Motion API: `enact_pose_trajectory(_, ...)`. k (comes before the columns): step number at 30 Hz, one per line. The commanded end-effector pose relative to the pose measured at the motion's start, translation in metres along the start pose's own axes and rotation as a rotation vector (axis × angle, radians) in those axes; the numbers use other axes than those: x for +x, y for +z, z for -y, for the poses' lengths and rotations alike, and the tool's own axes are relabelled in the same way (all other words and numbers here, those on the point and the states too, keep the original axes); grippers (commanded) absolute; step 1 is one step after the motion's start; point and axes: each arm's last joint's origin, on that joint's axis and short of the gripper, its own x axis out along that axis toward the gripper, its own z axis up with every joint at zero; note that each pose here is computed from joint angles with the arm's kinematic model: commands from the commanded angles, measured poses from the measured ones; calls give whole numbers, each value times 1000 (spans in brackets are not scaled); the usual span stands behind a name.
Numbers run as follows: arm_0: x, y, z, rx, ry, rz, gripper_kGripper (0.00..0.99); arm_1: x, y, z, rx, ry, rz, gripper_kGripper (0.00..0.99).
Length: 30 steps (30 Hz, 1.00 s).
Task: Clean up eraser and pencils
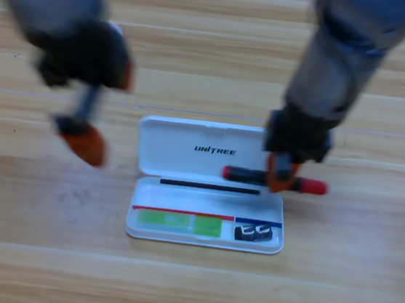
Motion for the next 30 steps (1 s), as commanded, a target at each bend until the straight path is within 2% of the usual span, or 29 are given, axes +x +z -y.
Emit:
enact_pose_trajectory(1,-2,-43,-2,-60,15,-58,989,63,40,-6,-44,72,-52,0)
enact_pose_trajectory(10,22,-55,7,-65,-15,-88,990,83,51,4,-45,52,-62,0)
enact_pose_trajectory(17,25,-55,7,-65,-22,-85,990,79,52,4,-37,46,-55,0)
enact_pose_trajectory(18,25,-55,8,-66,-22,-85,990,78,52,3,-39,46,-54,41)
enact_pose_trajectory(19,26,-55,8,-66,-25,-87,990,77,52,3,-39,45,-53,144)
enact_pose_trajectory(20,26,-56,8,-66,-26,-88,990,75,52,3,-38,43,-50,278)
enact_pose_trajectory(23,25,-56,8,-68,-20,-85,990,70,51,0,-30,43,-46,785)
enact_pose_trajectory(24,25,-56,8,-68,-18,-85,990,66,51,-1,-29,41,-43,834)
enact_pose_trajectory(30,21,-55,6,-78,12,-80,973,22,47,-17,-41,32,27,890)
